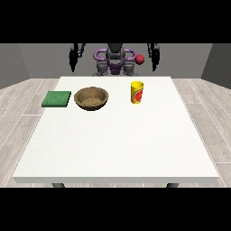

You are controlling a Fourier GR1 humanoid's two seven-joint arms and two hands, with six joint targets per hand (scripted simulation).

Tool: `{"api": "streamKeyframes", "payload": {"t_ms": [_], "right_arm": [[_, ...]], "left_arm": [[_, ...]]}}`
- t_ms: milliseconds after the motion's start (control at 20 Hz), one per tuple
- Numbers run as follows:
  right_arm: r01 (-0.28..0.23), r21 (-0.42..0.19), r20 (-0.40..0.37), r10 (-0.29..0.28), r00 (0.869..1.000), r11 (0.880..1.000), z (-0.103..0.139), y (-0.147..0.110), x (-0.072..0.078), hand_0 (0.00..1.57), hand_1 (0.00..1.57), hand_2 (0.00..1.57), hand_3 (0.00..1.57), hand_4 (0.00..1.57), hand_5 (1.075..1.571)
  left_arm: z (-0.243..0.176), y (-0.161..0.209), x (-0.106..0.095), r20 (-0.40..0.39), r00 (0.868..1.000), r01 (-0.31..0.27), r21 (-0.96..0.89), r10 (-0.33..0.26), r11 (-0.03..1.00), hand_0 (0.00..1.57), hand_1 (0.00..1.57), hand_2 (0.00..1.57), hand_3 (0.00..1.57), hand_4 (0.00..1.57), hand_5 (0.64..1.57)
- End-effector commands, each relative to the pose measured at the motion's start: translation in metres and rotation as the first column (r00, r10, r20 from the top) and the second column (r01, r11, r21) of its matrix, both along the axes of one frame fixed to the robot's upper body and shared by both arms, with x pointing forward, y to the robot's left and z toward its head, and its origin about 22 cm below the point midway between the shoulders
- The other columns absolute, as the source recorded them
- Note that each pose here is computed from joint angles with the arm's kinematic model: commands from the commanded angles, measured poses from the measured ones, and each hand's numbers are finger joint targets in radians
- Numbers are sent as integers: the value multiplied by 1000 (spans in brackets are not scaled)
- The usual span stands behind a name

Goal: Pick the cup and pour the ball into the bowl, then pick the bowl and place it on the pad

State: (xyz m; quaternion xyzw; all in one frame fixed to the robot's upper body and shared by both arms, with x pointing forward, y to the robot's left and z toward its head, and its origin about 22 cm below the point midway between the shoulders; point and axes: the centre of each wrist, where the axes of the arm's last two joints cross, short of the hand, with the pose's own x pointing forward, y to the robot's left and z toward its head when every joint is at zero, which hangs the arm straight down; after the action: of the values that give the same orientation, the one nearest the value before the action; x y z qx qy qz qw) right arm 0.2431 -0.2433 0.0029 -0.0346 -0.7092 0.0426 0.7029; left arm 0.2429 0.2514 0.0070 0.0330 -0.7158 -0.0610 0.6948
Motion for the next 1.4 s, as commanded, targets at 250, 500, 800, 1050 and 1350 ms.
{"api": "streamKeyframes", "payload": {"t_ms": [250, 500, 800, 1050, 1350], "right_arm": [[-6, -30, 9, 6, 1000, 1000, 32, -9, 2, 0, 0, 0, 0, 875, 1533], [74, 181, -237, -30, 971, 981, 39, 6, -22, 0, 0, 0, 0, 860, 1532], [18, 167, -68, -6, 998, 986, 97, -5, -21, 0, 0, 0, 0, 767, 1544], [-27, 181, 104, 9, 995, 983, 105, 5, -15, 0, 0, 0, 0, 716, 1540], [-30, 171, 258, -15, 966, 985, 90, 3, 6, 0, 0, 0, 0, 702, 1545]], "left_arm": [[30, 9, 1, 3, 1000, -27, 12, 27, 1000, 0, 0, 0, 0, 664, 1566], [52, -25, -8, -244, 969, -110, -235, 51, 966, 0, 0, 0, 0, 635, 1564], [110, -54, 21, -37, 991, -132, -221, 127, 966, 0, 0, 0, 0, 568, 1559], [88, -38, 34, 102, 988, -94, -187, 115, 978, 0, 0, 0, 0, 609, 1555], [85, -34, 52, 311, 946, -50, -129, 88, 990, 0, 0, 0, 0, 570, 1520]]}}
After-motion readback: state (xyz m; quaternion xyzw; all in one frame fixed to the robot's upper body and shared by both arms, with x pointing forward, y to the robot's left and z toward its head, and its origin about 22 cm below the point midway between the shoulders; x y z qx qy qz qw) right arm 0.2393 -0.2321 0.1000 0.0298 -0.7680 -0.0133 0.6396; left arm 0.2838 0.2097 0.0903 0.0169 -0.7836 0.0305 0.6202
